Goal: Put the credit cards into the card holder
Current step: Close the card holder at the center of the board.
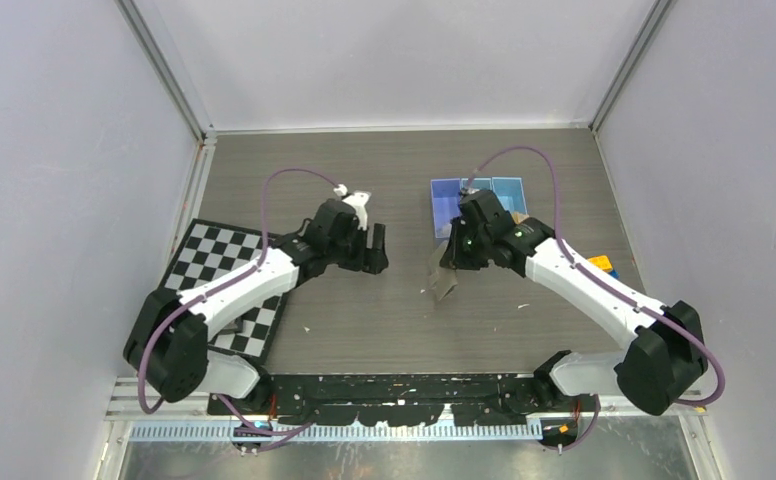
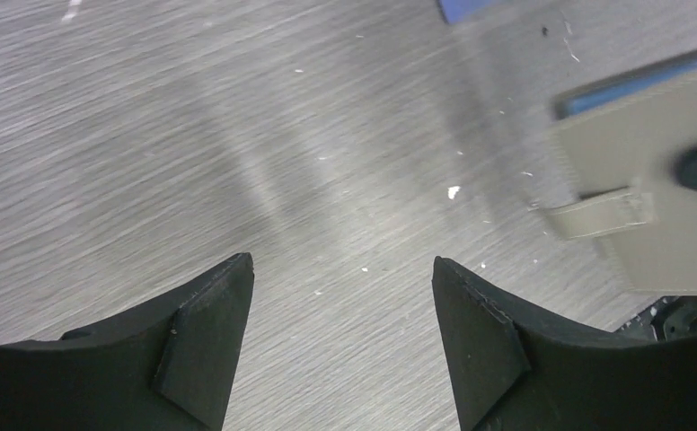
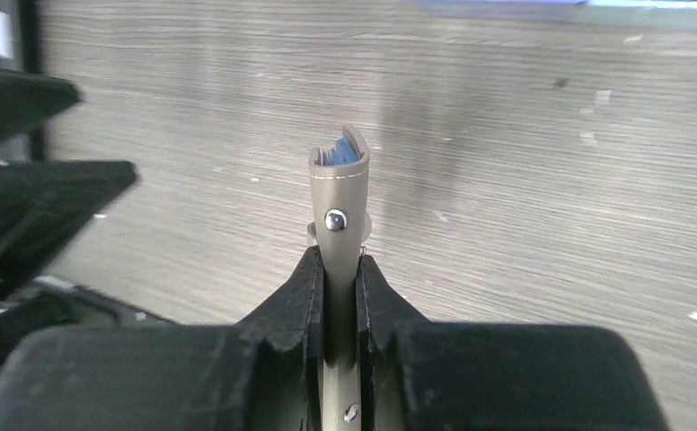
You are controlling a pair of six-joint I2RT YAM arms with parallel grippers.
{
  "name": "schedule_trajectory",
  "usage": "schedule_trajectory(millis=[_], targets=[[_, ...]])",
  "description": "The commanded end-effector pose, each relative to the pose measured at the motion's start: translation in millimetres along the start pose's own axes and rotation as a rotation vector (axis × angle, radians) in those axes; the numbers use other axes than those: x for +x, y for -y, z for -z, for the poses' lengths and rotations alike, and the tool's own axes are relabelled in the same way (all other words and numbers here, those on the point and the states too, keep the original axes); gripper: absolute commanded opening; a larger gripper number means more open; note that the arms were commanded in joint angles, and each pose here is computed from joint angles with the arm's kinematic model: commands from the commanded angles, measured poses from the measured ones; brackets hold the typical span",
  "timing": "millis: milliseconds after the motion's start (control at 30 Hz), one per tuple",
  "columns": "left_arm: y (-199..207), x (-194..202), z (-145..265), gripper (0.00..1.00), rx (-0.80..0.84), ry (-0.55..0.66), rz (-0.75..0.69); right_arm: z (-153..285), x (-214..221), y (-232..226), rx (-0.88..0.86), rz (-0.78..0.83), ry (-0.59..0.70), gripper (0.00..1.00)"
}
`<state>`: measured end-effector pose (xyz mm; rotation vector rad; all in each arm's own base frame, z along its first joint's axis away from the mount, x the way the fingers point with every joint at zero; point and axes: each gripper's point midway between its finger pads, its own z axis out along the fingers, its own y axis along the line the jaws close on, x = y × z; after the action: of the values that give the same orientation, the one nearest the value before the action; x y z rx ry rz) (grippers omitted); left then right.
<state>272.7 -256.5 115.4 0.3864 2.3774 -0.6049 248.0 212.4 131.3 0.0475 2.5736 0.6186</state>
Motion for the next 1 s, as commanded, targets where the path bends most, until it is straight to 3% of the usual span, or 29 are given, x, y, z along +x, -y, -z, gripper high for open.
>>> schedule_trajectory(millis=[0, 233, 433, 700, 800, 967], targets=[[-24.7, -3.8, 9.6, 0.75, -0.048, 0.045, 0.036, 31.9, 5.3, 54.7, 0.391, 0.237, -0.056, 0.00], [-44.0, 8.6, 18.2, 0.75, -0.080, 0.051, 0.084, 22.3, 2.9, 43.3, 0.600, 0.352, 0.027, 0.00], [-54.4, 20.8, 22.1, 0.75, -0.108, 0.032, 0.099, -12.0, 16.0, 20.3, 0.696, 0.432, 0.068, 0.02], [-66.9, 38.2, 27.2, 0.75, -0.152, 0.016, 0.127, -51.7, 33.7, -26.5, 0.562, 0.434, 0.051, 0.54], [-69.9, 31.4, 37.1, 0.73, -0.169, 0.083, 0.133, -46.9, 26.9, -33.6, 0.529, 0.432, 0.084, 0.64], [-61.5, 17.7, 47.6, 0.71, -0.122, 0.181, 0.148, -30.9, 16.0, -57.2, 0.390, 0.397, 0.122, 0.70]])
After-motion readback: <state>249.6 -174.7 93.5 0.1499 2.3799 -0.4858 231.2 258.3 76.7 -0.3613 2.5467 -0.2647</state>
